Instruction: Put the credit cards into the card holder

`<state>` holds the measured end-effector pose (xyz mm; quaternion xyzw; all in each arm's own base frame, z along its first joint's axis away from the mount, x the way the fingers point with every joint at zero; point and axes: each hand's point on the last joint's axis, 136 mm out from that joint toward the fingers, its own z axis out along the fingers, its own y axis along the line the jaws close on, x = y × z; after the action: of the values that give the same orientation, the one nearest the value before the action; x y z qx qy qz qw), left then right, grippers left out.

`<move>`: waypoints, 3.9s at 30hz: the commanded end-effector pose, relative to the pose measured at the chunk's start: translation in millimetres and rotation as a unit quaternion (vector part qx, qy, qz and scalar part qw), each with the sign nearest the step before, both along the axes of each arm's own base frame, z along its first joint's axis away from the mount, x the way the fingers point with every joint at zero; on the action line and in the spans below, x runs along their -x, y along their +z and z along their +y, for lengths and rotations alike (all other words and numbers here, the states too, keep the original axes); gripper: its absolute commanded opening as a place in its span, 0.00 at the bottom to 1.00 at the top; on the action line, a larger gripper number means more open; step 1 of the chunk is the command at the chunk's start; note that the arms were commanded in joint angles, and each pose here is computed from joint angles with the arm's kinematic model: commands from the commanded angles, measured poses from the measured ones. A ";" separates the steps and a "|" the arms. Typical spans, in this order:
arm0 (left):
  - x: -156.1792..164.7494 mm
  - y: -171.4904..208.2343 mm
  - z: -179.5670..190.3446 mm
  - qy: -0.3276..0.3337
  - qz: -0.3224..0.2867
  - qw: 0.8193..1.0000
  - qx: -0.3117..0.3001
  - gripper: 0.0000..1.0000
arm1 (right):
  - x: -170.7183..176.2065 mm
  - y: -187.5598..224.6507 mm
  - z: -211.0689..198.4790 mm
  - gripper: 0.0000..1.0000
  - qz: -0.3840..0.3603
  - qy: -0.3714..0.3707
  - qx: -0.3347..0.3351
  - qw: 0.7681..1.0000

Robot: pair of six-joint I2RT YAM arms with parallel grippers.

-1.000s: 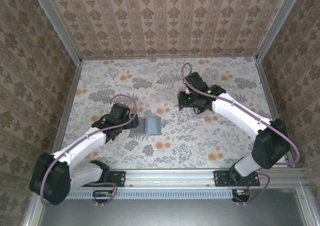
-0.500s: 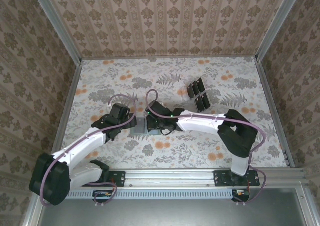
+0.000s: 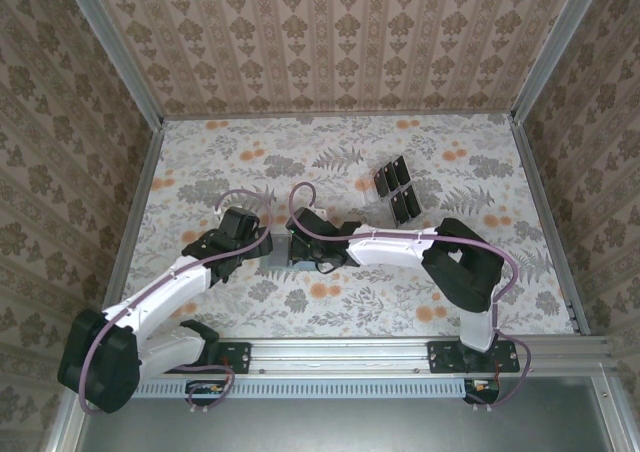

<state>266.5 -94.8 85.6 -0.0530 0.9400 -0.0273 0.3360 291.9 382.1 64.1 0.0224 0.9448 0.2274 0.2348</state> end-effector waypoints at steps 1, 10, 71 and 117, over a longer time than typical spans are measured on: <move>-1.1 5.5 0.7 0.004 -0.004 1.000 -0.002 1.00 | 4.4 -17.2 -12.5 0.00 0.005 -0.002 0.036 0.999; -0.1 3.4 -13.7 -0.022 0.019 0.999 0.019 1.00 | -1.3 -22.2 -42.9 0.00 0.019 0.011 0.064 0.998; 0.6 -63.8 -28.2 -0.057 0.136 0.985 -0.091 1.00 | -23.8 16.8 -45.9 0.00 -0.011 0.016 -0.114 0.993; 2.1 -68.0 -28.7 -0.059 0.141 0.984 -0.089 1.00 | -32.5 -23.8 -45.1 0.00 -0.046 -0.038 -0.243 0.968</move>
<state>277.1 -138.1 27.9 0.0355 0.9733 0.0189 0.2260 324.6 339.0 48.6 0.0954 0.8486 0.4417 0.2751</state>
